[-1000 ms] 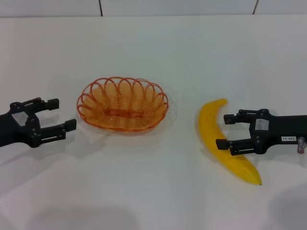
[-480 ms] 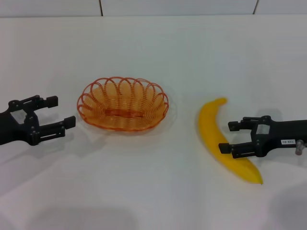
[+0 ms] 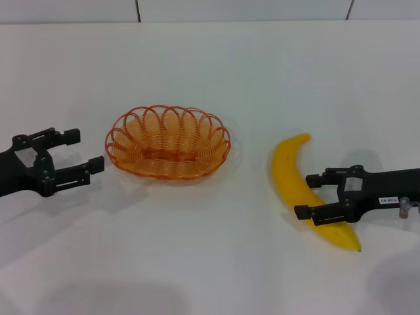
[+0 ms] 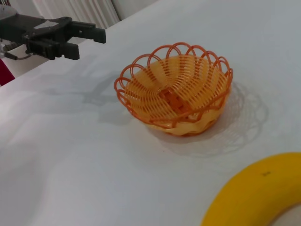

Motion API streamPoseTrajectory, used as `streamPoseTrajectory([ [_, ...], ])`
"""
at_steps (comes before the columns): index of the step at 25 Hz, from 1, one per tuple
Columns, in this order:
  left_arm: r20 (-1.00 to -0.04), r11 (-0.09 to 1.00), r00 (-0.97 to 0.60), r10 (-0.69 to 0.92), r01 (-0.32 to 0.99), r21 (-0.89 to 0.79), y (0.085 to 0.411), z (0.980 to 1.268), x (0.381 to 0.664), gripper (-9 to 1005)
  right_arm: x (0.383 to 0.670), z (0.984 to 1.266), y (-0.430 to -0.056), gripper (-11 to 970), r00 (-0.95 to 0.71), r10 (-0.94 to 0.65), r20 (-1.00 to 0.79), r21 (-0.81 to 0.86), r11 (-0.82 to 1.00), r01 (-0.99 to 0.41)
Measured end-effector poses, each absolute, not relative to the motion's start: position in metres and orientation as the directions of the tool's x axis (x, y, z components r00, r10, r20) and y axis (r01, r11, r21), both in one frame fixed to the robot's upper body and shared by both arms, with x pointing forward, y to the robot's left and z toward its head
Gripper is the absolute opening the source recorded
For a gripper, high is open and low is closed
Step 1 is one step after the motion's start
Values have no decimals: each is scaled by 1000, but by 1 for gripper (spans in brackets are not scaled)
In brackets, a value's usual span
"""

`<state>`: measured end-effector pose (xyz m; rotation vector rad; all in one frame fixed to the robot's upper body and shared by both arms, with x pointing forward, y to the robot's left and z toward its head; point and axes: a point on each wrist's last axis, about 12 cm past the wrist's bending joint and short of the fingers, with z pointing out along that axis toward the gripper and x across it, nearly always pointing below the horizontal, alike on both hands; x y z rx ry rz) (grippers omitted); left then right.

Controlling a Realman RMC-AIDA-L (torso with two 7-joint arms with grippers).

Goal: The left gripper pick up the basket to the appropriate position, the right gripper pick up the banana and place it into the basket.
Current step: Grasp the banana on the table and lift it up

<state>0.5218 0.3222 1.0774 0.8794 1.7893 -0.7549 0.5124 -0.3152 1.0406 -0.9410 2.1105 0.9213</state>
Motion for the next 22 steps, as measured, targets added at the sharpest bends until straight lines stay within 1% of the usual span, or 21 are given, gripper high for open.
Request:
streamPoseTrajectory([
  [9, -946, 556, -260, 192, 823, -114, 328, 1082, 520, 810, 513, 1038, -314, 814, -559, -353, -750, 351, 504, -789],
  [13, -946, 558, -261, 190, 822, -115, 328, 1082, 519, 810, 514, 1037, -315, 812, -598, -328, -731, 377, 536, -755],
  [20, -946, 560, -265, 189, 820, -118, 329, 1081, 518, 810, 515, 1041, -315, 810, -608, -297, -736, 398, 537, -744],
  [22, -946, 560, -265, 189, 820, -118, 330, 1081, 517, 810, 515, 1041, -316, 720, -610, -295, -735, 400, 538, -742],
])
